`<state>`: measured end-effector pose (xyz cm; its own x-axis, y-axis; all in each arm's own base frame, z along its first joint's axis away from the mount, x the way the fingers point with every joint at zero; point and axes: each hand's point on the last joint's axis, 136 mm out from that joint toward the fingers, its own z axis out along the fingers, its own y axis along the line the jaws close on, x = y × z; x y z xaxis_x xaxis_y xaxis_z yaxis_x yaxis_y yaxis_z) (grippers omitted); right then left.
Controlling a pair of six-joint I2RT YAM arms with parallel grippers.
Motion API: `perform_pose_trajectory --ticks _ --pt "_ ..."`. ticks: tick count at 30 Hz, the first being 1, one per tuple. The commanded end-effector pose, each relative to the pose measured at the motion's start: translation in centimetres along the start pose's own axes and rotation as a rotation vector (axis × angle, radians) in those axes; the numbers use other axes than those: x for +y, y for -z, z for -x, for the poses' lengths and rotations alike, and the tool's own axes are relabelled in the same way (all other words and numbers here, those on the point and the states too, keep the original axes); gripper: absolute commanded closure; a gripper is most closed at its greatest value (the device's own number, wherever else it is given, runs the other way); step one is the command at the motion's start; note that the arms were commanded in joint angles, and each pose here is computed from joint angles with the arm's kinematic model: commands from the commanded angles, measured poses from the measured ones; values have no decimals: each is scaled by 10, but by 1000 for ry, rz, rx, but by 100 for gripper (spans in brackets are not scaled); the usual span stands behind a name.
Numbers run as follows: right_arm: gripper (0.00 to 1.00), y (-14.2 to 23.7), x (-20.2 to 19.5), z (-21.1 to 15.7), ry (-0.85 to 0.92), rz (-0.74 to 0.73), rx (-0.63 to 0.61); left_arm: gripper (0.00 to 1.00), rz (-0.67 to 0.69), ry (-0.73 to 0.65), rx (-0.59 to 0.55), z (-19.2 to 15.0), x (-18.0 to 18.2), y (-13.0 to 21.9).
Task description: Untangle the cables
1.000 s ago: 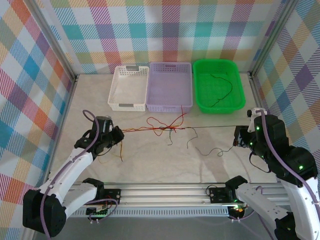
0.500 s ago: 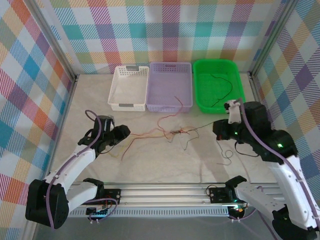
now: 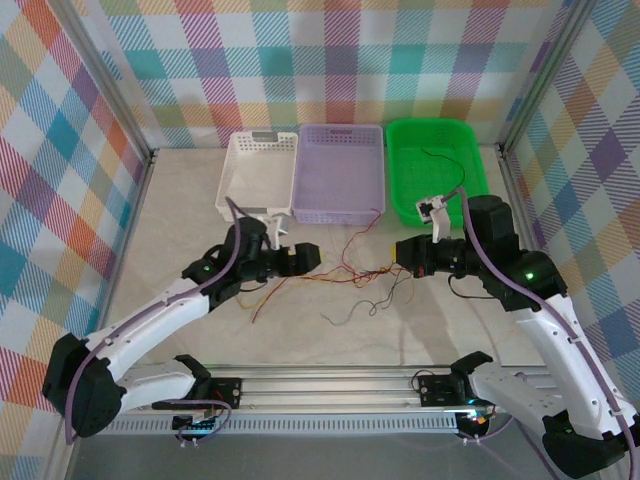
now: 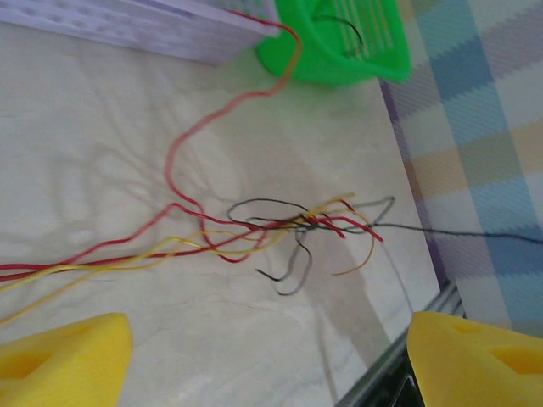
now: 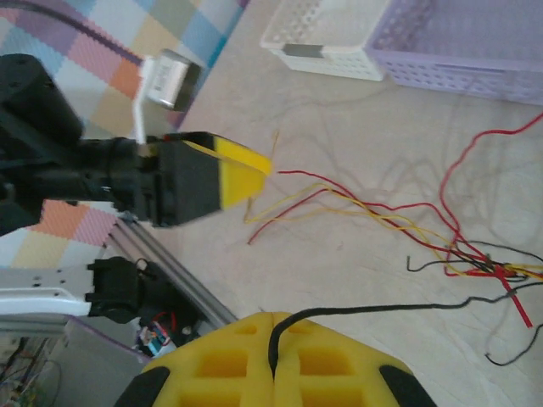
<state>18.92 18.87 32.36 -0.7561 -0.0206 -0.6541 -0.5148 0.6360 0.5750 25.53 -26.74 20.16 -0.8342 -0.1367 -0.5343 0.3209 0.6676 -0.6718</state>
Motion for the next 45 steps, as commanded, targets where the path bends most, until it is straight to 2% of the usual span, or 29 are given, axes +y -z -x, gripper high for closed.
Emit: perform_pose_trajectory --ticks 1,15,22,26,28,34,38,45 --pt "100 7 29 10 38 139 -30 16 -42 -76 16 -4 -17 -18" --pt "100 12 43 -2 33 239 -22 18 -126 -117 172 -45 -47 -97" --pt "100 16 50 -7 35 285 -26 23 -110 -97 172 -45 -45 -120" --pt "100 21 53 -9 45 295 -37 32 -144 -71 185 -47 -49 -129" --pt "100 23 54 -9 48 296 -40 34 -150 -64 191 -50 -48 -131" --pt "100 21 52 -12 38 300 -41 52 -181 -31 190 -54 -48 -135" --pt "100 19 50 -13 32 296 -43 58 -213 -6 190 -56 -53 -137" --pt "100 19 47 -16 30 287 -49 76 -231 8 203 -65 -53 -138"
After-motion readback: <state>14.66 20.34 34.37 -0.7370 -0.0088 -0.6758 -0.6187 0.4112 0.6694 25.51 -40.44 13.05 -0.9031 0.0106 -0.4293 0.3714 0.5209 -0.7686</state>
